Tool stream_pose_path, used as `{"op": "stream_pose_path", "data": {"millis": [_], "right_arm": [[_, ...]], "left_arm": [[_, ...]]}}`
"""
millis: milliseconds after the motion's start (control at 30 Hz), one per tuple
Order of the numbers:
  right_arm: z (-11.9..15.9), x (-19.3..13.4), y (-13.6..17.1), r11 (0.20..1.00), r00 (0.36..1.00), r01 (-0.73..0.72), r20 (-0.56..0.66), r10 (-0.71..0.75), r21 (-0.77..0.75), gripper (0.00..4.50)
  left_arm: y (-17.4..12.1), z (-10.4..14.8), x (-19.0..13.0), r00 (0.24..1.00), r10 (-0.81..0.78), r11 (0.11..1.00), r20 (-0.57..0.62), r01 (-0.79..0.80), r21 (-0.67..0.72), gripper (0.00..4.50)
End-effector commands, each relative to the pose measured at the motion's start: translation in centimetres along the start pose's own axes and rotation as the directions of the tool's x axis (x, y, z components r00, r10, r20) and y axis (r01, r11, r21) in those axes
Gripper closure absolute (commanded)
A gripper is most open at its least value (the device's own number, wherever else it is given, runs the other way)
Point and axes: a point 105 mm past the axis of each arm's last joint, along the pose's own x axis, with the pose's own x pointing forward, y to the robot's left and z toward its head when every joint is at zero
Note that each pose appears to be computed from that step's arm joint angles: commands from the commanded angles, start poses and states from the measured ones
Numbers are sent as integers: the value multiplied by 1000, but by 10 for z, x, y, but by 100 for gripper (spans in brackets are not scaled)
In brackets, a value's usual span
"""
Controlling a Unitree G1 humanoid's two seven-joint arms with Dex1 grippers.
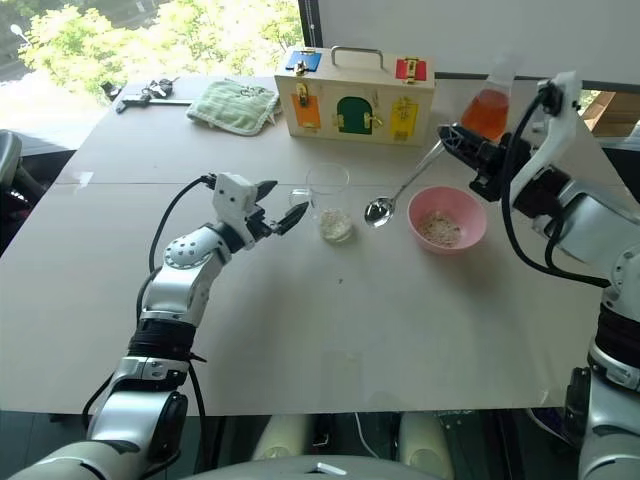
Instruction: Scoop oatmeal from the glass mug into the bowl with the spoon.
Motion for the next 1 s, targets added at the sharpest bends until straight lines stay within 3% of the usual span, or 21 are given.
{"op": "stream_pose_path", "data": {"millis": [33, 133, 233, 467, 500, 767, 1000], "right_arm": [[31, 2, -2, 997, 994, 45, 107, -39, -58, 450], [45, 8, 5, 994, 990, 32, 142, -17, -102, 450], [52, 15, 13, 991, 987, 9, 159, 12, -132, 450], [54, 33, 36, 975, 984, -75, 142, 106, -208, 450], [53, 35, 38, 972, 984, -86, 135, 117, -217, 450], [31, 47, 71, 904, 958, -267, 7, 286, -335, 450], [5, 53, 77, 848, 939, -340, -97, 330, -407, 450]], "left_arm": [[-1, 10, 10, 999, 8, 1000, 51, -9, 10, 28], [-5, 9, 16, 998, 6, 1000, 63, -5, -9, 28], [-8, 9, 19, 997, 3, 1000, 75, -2, -23, 96], [-5, 11, 24, 995, 24, 999, 93, -20, -41, 423], [-5, 11, 24, 995, 24, 999, 94, -20, -42, 443], [-11, 14, 24, 995, 8, 1000, 100, -5, -22, 443], [-13, 17, 25, 995, -2, 1000, 100, 4, -21, 443]]}}
